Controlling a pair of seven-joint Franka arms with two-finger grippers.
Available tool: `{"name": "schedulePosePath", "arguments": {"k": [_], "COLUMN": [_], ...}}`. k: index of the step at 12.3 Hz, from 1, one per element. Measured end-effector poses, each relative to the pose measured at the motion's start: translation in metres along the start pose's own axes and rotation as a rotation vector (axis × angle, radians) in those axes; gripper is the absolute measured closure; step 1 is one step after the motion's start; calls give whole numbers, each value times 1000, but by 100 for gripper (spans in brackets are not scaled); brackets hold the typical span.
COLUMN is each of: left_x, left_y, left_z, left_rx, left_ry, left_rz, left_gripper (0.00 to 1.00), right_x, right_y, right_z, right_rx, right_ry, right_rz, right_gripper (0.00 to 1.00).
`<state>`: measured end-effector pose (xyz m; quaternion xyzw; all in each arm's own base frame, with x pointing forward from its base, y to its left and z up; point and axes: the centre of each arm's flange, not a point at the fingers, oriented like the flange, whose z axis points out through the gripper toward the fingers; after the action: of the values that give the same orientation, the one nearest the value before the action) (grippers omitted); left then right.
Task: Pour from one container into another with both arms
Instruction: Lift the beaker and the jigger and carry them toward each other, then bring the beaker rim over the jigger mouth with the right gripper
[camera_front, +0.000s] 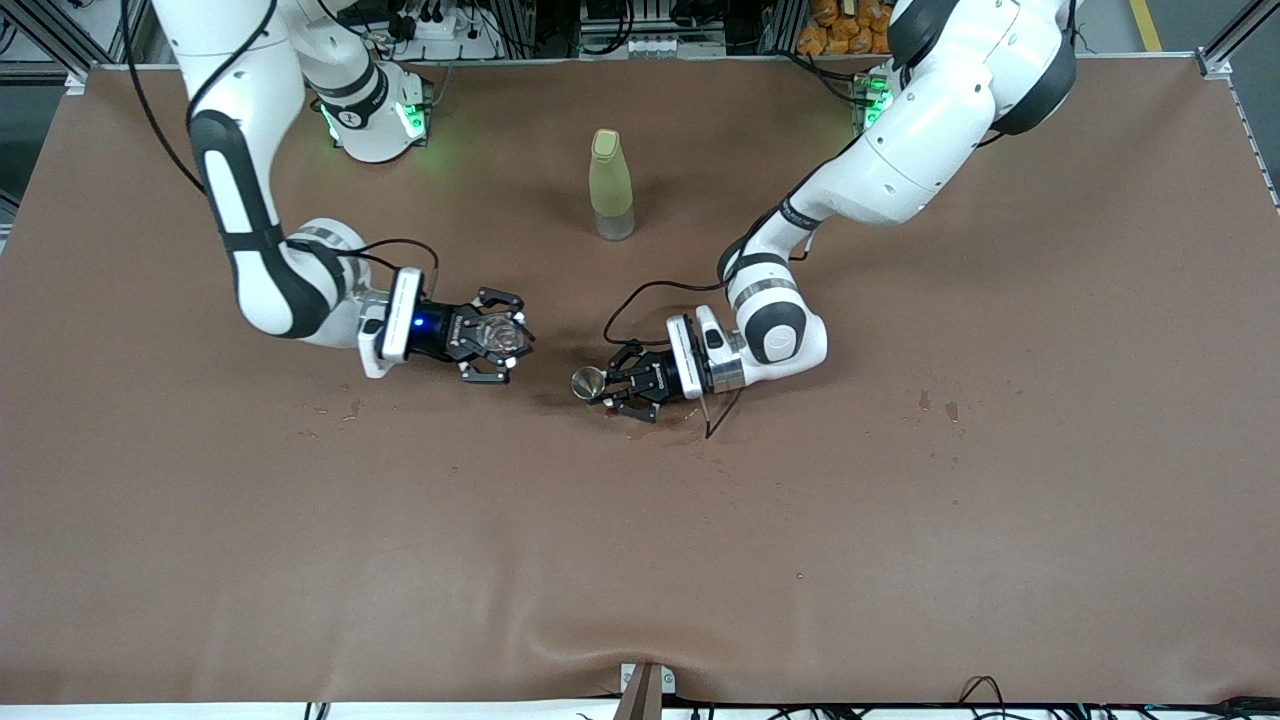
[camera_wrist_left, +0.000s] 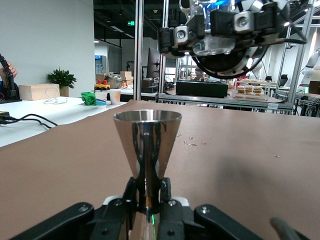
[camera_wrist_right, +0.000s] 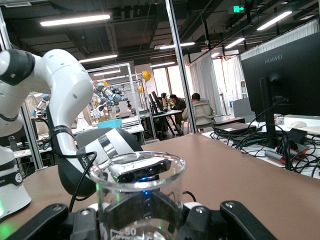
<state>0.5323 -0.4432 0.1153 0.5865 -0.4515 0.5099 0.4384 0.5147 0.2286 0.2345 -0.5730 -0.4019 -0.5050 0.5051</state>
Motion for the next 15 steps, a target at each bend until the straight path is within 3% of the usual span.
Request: {"name": "schedulePosePath", "arguments": {"k": [10,15], "left_x": [-15,-14], "left_y": [0,-3], "left_z": [-4,-5], "left_rx": [11,16], "left_ry": [-15,-12], "left_rz": [-11,-9], "left_gripper": [79,79], "right_x": [-14,-11], "right_y": [-45,-45], "right_z": [84,97], "right_rx": [-85,-98], "right_ry": [17,30], "right_rz": [37,38], "right_gripper": [85,85]}}
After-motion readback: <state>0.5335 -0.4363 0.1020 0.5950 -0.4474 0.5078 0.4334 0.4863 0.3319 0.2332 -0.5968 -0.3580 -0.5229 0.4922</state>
